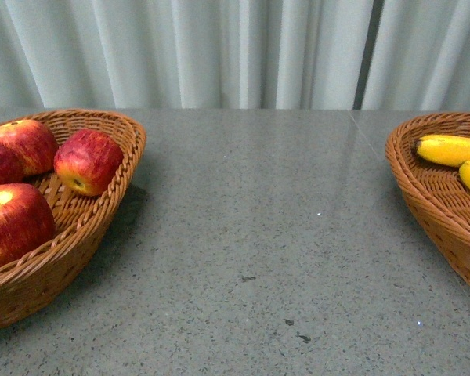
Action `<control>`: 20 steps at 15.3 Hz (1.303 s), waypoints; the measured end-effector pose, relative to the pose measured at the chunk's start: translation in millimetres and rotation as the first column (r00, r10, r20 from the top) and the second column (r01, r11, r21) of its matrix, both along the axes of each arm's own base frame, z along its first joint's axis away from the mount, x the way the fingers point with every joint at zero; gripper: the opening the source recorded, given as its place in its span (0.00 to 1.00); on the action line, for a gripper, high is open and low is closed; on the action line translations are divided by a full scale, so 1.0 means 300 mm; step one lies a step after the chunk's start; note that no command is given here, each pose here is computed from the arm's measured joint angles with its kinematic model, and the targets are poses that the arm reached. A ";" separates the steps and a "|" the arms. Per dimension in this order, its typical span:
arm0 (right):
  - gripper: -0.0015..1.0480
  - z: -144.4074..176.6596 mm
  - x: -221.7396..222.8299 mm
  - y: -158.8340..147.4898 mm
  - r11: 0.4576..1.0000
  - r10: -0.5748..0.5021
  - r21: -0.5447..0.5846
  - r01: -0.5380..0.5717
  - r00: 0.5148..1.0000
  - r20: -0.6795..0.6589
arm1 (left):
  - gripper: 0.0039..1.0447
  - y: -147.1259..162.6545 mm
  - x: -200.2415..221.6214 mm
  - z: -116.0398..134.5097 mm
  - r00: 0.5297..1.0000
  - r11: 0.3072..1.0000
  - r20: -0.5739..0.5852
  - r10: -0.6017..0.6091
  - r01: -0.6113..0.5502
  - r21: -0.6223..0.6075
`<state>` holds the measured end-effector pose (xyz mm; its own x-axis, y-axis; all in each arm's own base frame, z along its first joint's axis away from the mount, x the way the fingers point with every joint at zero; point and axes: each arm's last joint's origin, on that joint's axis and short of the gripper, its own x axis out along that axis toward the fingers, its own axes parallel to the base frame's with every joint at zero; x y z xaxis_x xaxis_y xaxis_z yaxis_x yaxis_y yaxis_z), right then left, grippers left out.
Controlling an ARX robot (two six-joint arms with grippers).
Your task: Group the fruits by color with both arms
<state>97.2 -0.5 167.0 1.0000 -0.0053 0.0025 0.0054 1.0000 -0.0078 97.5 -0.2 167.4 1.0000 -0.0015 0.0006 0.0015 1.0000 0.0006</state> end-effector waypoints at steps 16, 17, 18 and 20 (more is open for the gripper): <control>0.93 0.000 0.000 0.000 1.000 0.000 0.001 0.000 1.000 0.002 | 0.94 0.000 0.000 0.000 1.000 1.000 0.000 0.000 0.000 0.000; 0.93 0.000 0.000 0.000 1.000 0.000 0.000 0.000 1.000 0.002 | 0.94 0.000 0.000 0.000 1.000 1.000 0.000 0.000 0.000 0.000; 0.94 0.000 0.000 0.000 1.000 0.000 0.000 0.000 1.000 0.002 | 0.94 0.000 0.000 0.000 1.000 1.000 0.000 0.000 0.000 0.000; 0.94 0.000 0.000 0.000 1.000 0.000 0.000 0.000 1.000 0.002 | 0.94 0.000 0.000 0.000 1.000 1.000 0.000 0.000 0.000 0.000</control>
